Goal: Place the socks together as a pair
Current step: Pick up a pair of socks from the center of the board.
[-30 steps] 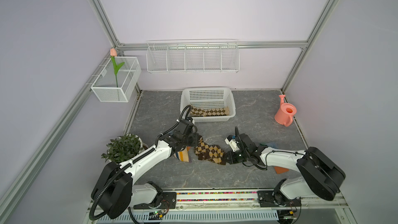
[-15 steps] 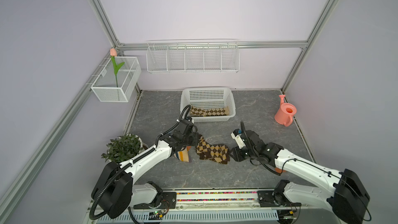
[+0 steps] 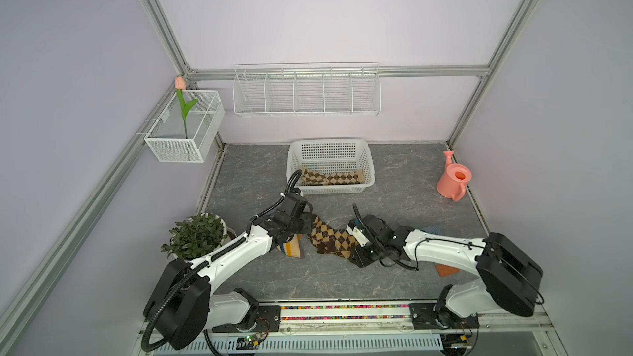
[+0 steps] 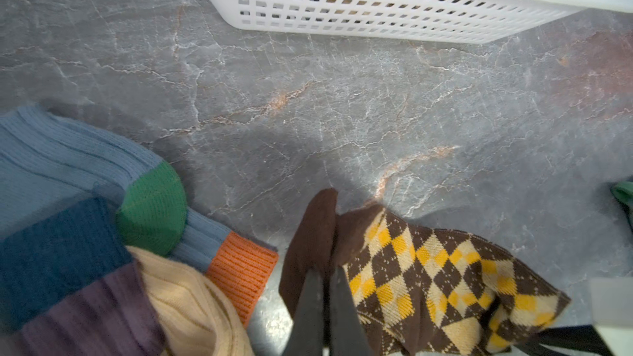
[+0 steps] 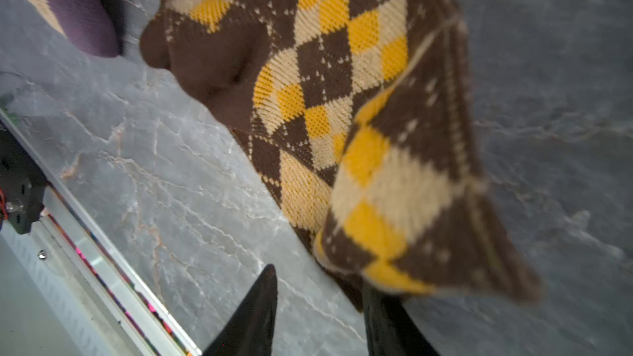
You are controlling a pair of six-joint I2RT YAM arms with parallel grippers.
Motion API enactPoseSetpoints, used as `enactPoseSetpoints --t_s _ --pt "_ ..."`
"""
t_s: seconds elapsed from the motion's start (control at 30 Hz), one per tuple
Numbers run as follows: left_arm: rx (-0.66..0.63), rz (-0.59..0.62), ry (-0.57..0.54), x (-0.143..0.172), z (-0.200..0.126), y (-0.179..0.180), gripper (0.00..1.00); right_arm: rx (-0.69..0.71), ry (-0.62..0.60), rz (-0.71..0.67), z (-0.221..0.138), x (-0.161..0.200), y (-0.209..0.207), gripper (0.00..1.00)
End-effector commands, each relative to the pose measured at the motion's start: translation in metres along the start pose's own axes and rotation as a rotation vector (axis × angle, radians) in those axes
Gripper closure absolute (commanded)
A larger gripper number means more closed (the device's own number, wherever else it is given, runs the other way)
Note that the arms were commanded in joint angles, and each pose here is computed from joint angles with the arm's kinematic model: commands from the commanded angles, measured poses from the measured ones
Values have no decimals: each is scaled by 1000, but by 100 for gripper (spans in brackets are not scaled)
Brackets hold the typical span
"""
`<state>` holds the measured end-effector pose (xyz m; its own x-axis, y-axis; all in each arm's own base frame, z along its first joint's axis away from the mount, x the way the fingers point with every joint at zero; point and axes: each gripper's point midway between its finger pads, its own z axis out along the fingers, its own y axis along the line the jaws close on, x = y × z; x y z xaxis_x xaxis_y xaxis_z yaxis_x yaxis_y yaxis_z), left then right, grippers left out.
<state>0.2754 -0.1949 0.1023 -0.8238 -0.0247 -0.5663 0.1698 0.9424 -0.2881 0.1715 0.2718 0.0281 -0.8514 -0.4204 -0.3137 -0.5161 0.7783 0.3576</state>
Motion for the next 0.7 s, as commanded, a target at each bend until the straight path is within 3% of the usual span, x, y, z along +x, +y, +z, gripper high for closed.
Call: enactPoseSetpoints --t_s 0.0,0.2,0.5,0.67 --pt "-4 -29 -13 1 -5 4 100 2 -3 49 6 -4 -10 57" --pt "24 -45 -2 8 -5 2 100 111 -16 142 -6 3 -54 61" --pt "63 -72 29 24 1 2 100 373 -34 151 -38 -24 -117 64" --pt "86 -69 50 32 8 0 100 362 -88 95 -57 -42 -107 63"
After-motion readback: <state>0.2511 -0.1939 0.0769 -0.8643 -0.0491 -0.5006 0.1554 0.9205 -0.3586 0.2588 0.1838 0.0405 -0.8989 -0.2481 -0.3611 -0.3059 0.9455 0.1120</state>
